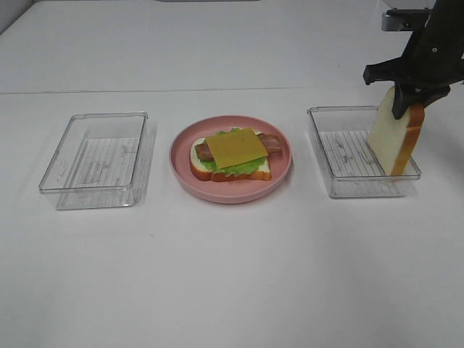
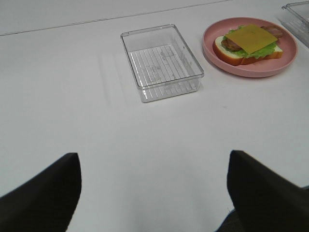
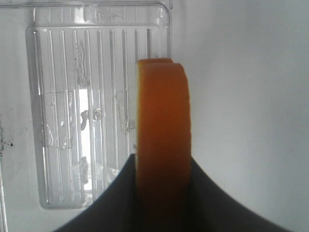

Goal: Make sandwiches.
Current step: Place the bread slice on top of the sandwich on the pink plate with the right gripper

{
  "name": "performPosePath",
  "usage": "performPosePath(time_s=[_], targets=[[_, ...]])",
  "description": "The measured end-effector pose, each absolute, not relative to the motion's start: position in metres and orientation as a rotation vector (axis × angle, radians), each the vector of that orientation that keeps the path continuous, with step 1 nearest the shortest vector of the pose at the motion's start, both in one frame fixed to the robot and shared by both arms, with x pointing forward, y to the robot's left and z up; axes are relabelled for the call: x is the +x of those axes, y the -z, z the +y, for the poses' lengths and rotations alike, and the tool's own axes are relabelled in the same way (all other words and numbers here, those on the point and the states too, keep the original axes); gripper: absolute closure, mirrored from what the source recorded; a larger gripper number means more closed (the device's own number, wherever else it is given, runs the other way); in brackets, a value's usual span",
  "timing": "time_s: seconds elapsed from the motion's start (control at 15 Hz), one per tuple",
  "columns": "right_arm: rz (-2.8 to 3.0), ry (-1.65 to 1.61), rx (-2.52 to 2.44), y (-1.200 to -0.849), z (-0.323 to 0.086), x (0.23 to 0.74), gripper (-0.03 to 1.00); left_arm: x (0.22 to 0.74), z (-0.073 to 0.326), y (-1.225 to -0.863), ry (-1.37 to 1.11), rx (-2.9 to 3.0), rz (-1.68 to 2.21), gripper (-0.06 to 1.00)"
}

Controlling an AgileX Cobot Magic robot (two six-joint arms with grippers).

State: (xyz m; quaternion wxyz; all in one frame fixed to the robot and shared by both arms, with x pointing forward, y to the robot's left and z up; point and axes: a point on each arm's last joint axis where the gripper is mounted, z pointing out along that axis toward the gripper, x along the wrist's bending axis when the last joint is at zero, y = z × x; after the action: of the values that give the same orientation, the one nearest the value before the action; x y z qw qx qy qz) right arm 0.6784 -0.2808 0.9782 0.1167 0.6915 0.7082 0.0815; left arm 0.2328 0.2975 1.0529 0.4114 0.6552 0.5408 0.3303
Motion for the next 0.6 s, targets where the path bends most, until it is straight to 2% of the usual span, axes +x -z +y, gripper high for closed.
performPosePath(time_s=[0.27,0.6], targets=[[2.058,-0.283,2.030,-0.991,-0.279,0.675,0.76,0.233,0.298,-1.053,-0.831,1.649,1.361,0.16],[2.105,-0.664,2.090,-1.028,-0.257,0.666,0.76,0.233,0.298,-1.053,-0.831,1.649,1.361,0.16]])
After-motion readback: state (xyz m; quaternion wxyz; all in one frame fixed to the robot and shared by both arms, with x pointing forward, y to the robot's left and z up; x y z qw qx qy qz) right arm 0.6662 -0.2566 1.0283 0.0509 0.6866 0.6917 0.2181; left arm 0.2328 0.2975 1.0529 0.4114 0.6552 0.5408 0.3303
